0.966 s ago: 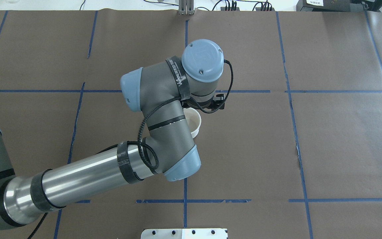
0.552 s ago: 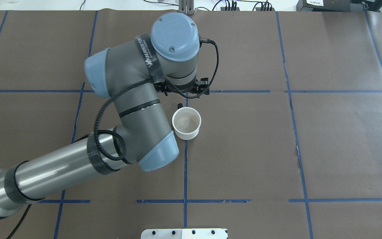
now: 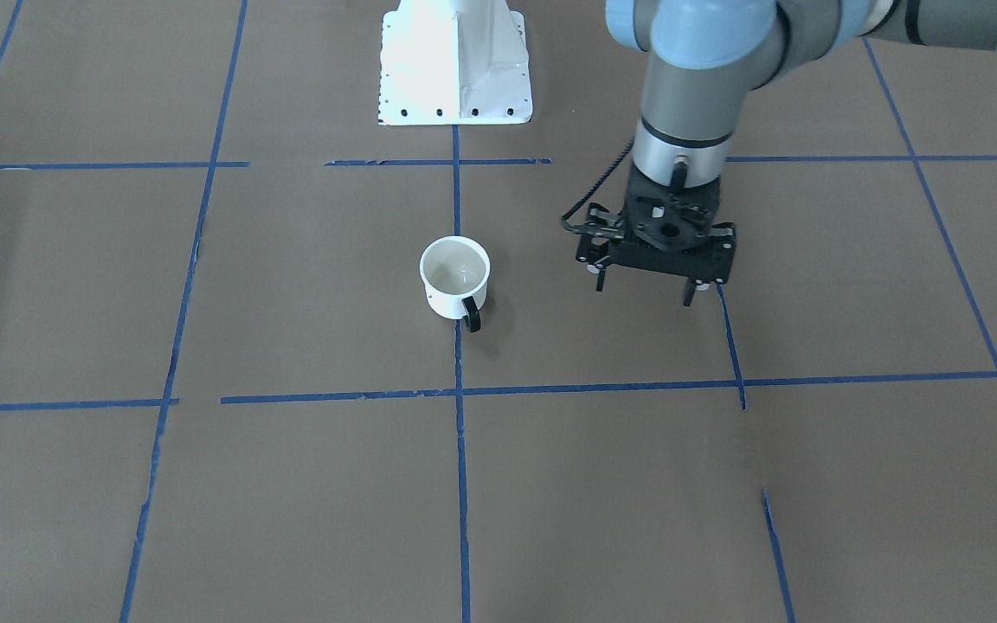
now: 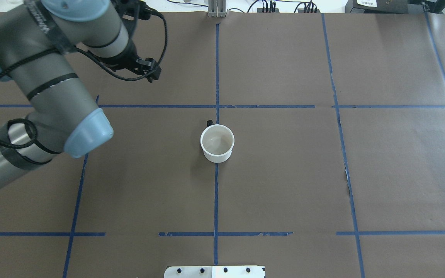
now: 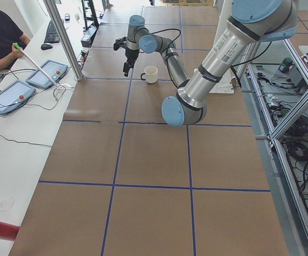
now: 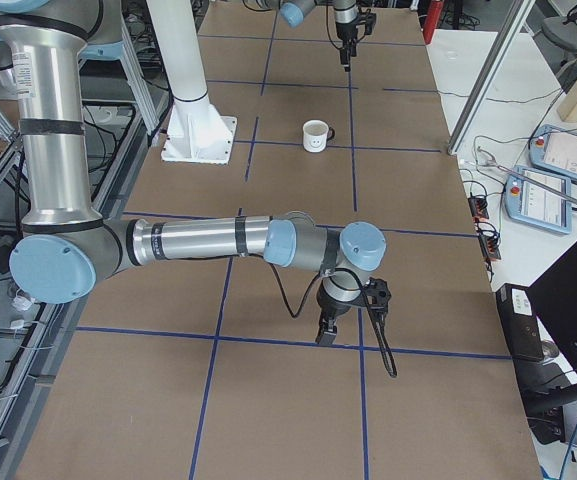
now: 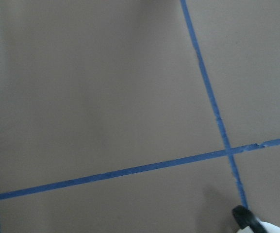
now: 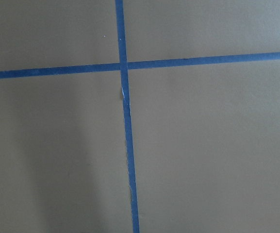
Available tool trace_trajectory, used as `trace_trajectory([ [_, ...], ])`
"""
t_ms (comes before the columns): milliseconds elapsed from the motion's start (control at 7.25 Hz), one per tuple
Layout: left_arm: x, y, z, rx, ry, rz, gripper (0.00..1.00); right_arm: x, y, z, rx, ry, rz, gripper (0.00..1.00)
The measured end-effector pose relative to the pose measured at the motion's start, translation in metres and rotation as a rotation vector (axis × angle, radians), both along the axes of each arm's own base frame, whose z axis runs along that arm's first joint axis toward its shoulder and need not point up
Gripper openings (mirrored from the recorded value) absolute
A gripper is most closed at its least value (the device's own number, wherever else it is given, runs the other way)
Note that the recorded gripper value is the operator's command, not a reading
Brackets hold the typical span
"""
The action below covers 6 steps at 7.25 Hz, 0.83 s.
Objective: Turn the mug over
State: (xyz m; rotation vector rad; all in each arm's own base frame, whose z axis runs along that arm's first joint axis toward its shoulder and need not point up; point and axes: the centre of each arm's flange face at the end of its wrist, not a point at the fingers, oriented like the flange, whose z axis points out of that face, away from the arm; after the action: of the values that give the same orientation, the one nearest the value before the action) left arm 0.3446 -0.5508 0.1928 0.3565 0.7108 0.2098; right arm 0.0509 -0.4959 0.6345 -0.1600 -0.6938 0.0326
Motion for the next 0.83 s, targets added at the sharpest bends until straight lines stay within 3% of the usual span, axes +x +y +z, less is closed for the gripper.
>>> trace_trajectory([
  [276, -0.083, -0.023, 0.088, 0.064, -0.017, 0.065, 1.00, 0.000, 0.000, 0.000, 0.000, 0.000, 0.000, 1.00],
  [552, -0.150, -0.028, 0.173, 0.117, -0.033, 0.061, 1.00, 0.000, 0.000, 0.000, 0.000, 0.000, 0.000, 1.00],
  [828, -0.210, -0.034, 0.246, 0.089, -0.030, 0.077, 1.00, 0.000, 0.000, 0.000, 0.000, 0.000, 0.000, 1.00],
])
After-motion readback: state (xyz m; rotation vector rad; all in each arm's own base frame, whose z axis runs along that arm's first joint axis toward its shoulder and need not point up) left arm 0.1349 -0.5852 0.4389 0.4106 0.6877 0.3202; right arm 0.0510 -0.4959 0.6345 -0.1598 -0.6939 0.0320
